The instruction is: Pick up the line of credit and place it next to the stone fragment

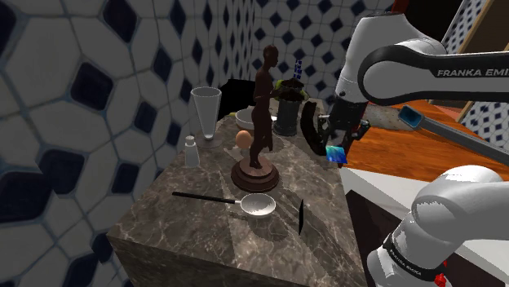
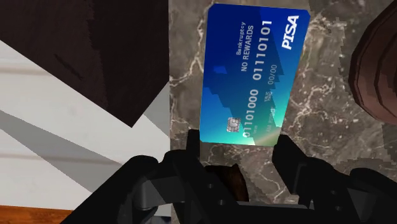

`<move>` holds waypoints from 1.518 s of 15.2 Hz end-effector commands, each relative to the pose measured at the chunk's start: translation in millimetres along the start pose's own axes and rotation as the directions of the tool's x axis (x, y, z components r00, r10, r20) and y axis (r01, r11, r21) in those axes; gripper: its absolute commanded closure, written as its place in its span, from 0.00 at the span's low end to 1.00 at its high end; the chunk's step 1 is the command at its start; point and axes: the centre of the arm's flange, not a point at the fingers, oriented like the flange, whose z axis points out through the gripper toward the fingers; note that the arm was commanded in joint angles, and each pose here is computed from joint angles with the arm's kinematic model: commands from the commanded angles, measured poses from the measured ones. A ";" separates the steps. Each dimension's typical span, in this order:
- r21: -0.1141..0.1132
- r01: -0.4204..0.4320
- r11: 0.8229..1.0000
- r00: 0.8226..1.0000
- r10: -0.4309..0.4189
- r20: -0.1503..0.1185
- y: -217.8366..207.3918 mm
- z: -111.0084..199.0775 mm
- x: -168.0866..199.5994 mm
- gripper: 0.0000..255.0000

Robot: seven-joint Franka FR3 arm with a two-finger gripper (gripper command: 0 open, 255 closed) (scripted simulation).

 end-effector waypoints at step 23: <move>0.000 0.000 1.000 1.000 0.000 0.000 -105.7 -53.5 107.9 1.00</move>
